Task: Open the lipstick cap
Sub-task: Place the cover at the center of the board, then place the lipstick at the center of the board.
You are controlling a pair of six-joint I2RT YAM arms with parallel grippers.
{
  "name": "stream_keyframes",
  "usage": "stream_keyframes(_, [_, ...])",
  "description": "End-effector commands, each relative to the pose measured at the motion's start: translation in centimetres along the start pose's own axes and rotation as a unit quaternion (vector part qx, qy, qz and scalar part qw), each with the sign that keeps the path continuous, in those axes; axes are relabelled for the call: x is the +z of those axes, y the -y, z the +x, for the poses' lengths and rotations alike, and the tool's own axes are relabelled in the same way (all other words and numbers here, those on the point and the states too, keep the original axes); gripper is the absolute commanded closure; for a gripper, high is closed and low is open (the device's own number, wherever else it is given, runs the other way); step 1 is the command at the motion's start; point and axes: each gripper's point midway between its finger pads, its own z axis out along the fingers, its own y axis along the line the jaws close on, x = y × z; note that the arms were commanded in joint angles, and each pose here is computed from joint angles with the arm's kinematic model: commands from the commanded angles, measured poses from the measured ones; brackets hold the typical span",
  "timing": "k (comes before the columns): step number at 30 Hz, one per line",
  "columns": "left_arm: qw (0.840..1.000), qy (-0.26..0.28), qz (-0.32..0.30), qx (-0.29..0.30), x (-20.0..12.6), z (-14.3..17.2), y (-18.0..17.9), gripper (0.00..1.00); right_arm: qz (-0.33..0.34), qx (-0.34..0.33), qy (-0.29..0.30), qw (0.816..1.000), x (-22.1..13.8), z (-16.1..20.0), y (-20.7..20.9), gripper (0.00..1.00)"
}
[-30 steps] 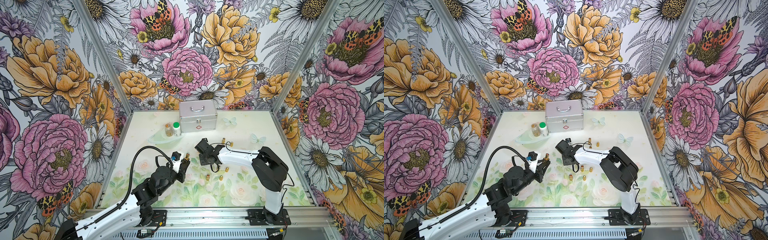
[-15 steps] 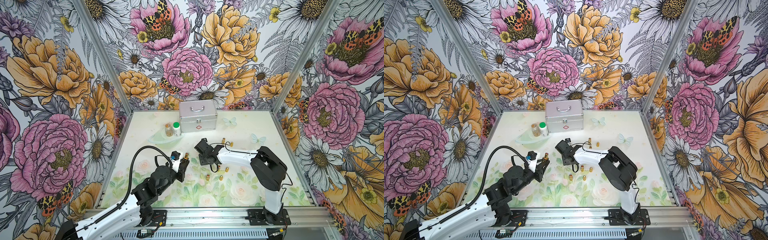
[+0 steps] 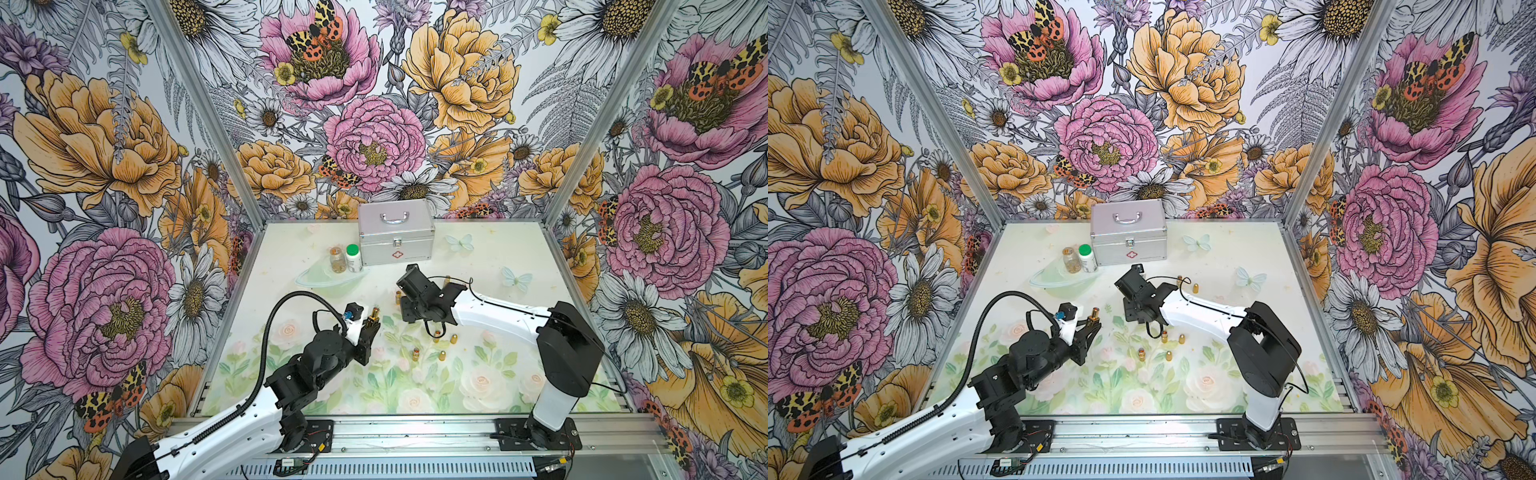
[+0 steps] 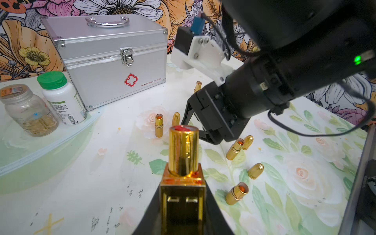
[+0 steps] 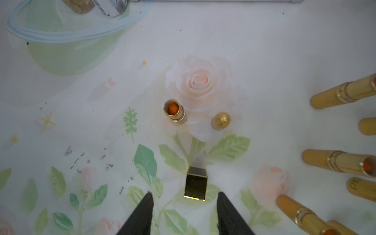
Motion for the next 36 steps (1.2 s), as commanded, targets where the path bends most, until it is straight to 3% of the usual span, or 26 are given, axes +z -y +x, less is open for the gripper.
stream_keyframes(1, [1.000,0.005,0.017,0.003,0.1,-1.4,0.7,1.00,-0.033,-0.003,-0.014,0.999,-2.9,0.2,-0.2,0.47])
stream_keyframes(12, [1.000,-0.009,0.020,0.014,1.6,-1.6,1.2,1.00,-0.181,-0.007,-0.042,0.983,-9.9,1.0,-4.0,0.45])
stream_keyframes(16, [0.999,-0.013,0.025,0.018,2.1,-1.9,1.6,1.00,-0.247,-0.005,-0.041,0.968,-11.4,0.7,-6.6,0.46])
stream_keyframes(27, [0.998,-0.003,0.048,0.028,2.3,-2.7,2.6,1.00,-0.315,0.014,-0.058,0.947,-11.1,0.1,-10.2,0.46])
stream_keyframes(36, [0.998,0.007,0.053,0.035,2.0,-3.2,2.8,1.00,-0.311,0.021,-0.079,0.947,-9.9,0.9,-10.2,0.52])
